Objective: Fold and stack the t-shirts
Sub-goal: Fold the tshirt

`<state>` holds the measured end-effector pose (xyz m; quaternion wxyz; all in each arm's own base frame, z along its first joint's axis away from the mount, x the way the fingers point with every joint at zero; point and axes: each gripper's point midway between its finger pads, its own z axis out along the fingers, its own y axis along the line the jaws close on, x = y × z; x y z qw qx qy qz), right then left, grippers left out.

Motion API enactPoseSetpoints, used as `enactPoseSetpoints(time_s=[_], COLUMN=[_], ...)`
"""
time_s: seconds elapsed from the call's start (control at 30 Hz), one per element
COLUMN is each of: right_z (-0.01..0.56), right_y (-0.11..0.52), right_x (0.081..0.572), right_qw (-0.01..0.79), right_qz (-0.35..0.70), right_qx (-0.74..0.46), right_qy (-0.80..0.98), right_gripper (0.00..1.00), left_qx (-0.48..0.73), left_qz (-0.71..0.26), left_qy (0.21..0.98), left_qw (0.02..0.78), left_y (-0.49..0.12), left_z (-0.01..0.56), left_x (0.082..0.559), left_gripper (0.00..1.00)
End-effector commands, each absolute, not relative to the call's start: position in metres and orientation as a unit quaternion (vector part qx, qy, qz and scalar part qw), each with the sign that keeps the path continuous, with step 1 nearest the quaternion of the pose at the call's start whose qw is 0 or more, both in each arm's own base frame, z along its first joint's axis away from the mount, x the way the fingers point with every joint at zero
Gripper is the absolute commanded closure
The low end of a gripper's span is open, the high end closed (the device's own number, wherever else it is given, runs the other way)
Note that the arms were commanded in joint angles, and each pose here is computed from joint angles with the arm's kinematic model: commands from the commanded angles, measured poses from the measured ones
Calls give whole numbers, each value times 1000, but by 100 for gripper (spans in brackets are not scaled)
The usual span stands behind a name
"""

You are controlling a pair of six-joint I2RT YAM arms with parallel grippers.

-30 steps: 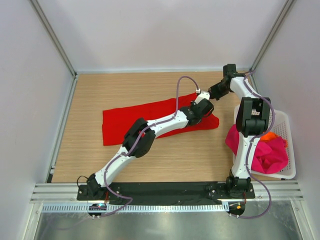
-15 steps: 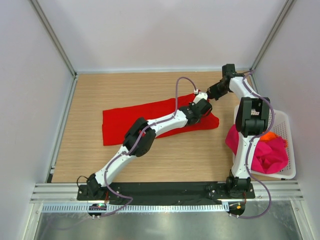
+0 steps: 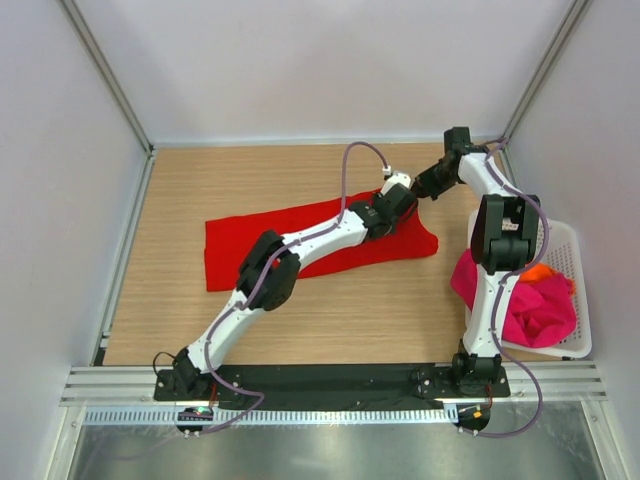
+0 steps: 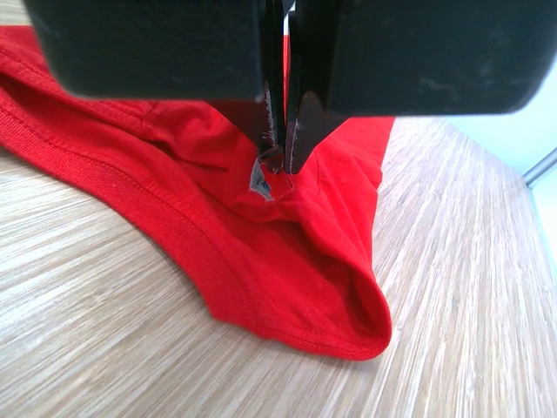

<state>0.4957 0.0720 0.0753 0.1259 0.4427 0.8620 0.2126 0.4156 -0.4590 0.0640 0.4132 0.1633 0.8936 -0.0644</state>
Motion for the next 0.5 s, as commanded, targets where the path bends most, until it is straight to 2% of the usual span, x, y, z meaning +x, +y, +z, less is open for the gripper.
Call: enactPoseSetpoints(time_s=[0.0, 0.2, 0.47], right_z=[104, 106, 124], right_y=[73, 68, 71], right_x=[499, 495, 495], right_qw=[160, 176, 188], right_qz=[217, 204, 215], right_qx=[418, 411, 422], right_qy=[867, 871, 861], right_gripper=[99, 99, 99], left_qx=[155, 169, 192], left_qz=[-104, -127, -86], left_qy=[875, 878, 881], left_qw=[446, 428, 424], left_y=[-456, -456, -426], left_z=[131, 135, 134], left_x=[424, 421, 430], left_gripper=[100, 100, 100])
